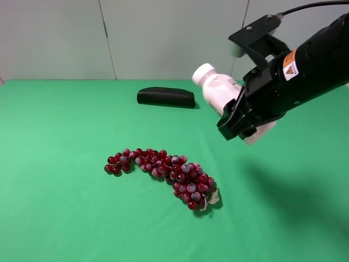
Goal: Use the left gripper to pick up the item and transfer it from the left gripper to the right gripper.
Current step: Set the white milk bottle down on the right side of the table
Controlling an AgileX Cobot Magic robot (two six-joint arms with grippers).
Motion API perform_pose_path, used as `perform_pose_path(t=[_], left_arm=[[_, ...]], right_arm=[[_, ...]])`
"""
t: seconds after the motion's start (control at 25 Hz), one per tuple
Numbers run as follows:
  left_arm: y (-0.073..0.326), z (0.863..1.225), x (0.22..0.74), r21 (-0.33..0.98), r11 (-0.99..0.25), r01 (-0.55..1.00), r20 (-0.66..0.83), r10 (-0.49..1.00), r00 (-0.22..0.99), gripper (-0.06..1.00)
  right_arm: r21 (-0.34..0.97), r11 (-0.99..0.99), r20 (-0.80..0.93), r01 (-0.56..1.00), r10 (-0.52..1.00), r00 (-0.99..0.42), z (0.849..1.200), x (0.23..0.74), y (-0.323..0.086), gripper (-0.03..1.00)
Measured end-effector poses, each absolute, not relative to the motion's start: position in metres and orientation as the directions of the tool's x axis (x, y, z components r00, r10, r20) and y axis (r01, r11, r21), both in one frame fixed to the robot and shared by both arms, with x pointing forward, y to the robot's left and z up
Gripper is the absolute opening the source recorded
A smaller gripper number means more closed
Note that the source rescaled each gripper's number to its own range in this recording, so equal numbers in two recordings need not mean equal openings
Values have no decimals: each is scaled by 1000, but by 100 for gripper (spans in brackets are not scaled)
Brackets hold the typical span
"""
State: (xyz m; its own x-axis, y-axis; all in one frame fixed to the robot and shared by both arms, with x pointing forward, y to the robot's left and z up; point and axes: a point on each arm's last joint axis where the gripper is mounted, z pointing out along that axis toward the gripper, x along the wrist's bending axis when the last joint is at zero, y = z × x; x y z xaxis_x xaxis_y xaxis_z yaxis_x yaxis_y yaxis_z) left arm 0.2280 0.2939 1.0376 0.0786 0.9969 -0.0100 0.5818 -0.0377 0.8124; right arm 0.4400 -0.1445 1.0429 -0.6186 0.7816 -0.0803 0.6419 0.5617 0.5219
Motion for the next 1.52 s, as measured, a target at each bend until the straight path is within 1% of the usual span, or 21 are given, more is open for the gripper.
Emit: perform_pose_path(t=[0.32, 0.56, 0.8, 1.16, 1.52], left_arm=[[294, 1038, 228, 812, -27, 582, -10, 998, 60, 89], [294, 1038, 228, 812, -27, 582, -10, 998, 60, 89], [294, 1038, 228, 812, -27, 582, -10, 998, 60, 89], [294, 1038, 228, 812, -27, 582, -10, 998, 60, 89], [294, 1038, 228, 812, -27, 582, -10, 998, 60, 89]], right_arm=[[518, 404, -83, 754, 901, -426, 1039, 474, -194, 3], [450, 339, -91, 826, 938, -335, 1011, 503, -223, 3], [428, 336, -83, 839, 939, -333, 984, 521, -222, 3], [315, 343, -66, 885, 938, -340, 937, 533, -218, 3], [292, 346, -61, 892, 937, -344, 917, 539, -216, 3]])
